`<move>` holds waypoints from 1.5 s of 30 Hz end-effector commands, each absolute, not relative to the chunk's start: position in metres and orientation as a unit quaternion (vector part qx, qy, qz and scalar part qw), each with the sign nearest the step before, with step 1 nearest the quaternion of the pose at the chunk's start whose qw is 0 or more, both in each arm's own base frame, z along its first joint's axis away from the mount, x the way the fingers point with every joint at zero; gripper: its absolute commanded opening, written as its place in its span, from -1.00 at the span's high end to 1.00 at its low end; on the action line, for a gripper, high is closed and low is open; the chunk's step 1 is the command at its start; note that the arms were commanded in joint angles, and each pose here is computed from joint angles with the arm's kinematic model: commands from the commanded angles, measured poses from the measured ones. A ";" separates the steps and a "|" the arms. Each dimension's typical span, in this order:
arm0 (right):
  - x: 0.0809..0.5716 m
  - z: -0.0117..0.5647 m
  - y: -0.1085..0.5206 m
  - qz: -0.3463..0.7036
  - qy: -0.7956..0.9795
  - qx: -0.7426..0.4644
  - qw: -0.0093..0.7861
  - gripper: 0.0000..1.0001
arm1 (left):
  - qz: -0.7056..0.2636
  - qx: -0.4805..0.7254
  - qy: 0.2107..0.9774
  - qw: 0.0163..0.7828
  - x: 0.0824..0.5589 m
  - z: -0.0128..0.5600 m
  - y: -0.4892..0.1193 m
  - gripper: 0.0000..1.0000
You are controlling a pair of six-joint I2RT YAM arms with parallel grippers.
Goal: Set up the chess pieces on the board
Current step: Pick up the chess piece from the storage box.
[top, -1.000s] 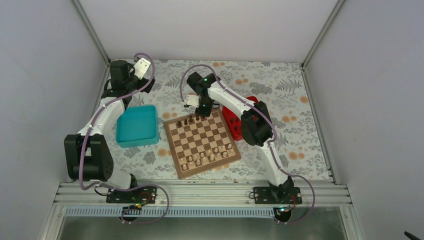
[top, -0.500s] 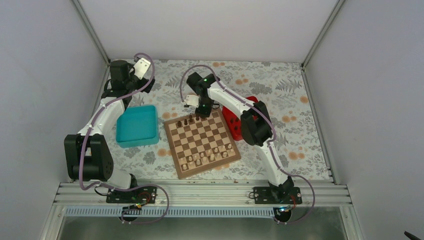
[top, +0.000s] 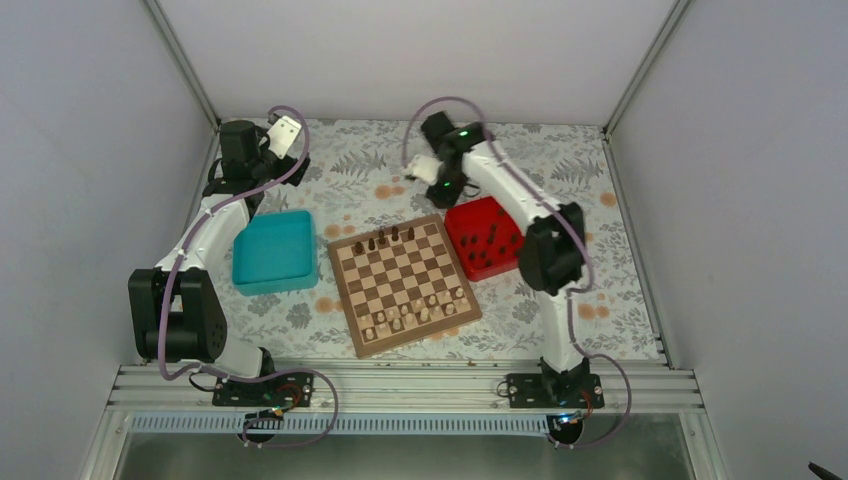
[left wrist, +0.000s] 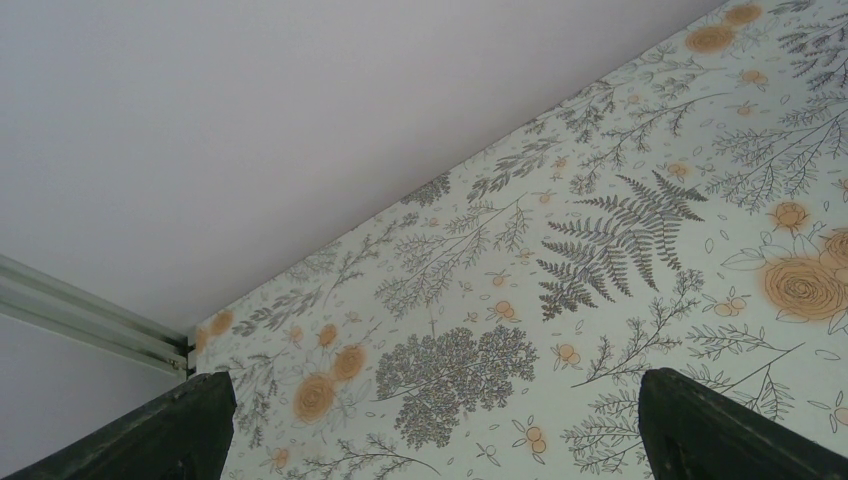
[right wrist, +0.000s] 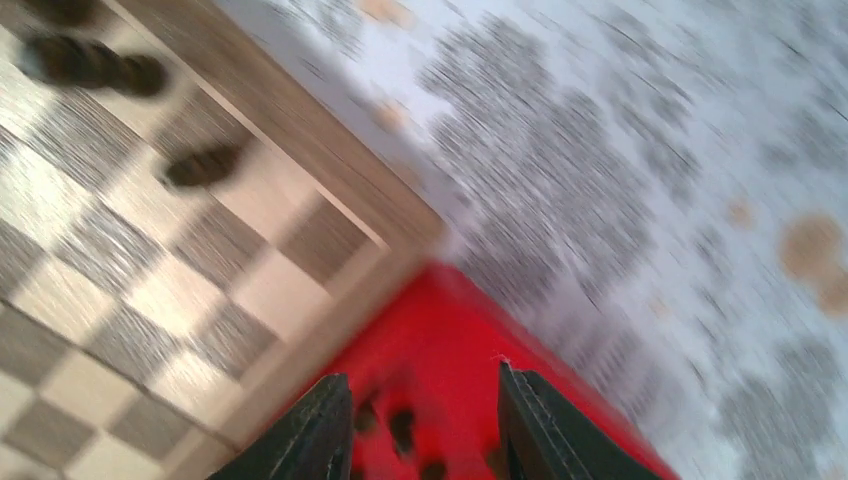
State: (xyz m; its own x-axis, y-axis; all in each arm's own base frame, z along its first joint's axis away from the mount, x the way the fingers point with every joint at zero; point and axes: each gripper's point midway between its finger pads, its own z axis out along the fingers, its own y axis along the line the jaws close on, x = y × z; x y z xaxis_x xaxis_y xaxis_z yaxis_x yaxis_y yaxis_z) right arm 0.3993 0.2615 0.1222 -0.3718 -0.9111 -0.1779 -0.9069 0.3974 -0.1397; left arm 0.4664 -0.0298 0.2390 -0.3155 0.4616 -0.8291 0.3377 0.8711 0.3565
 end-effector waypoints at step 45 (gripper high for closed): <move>0.370 0.052 0.062 -0.029 0.911 -0.412 0.020 0.15 | 0.049 0.254 0.803 0.537 0.465 0.242 -0.035 -1.00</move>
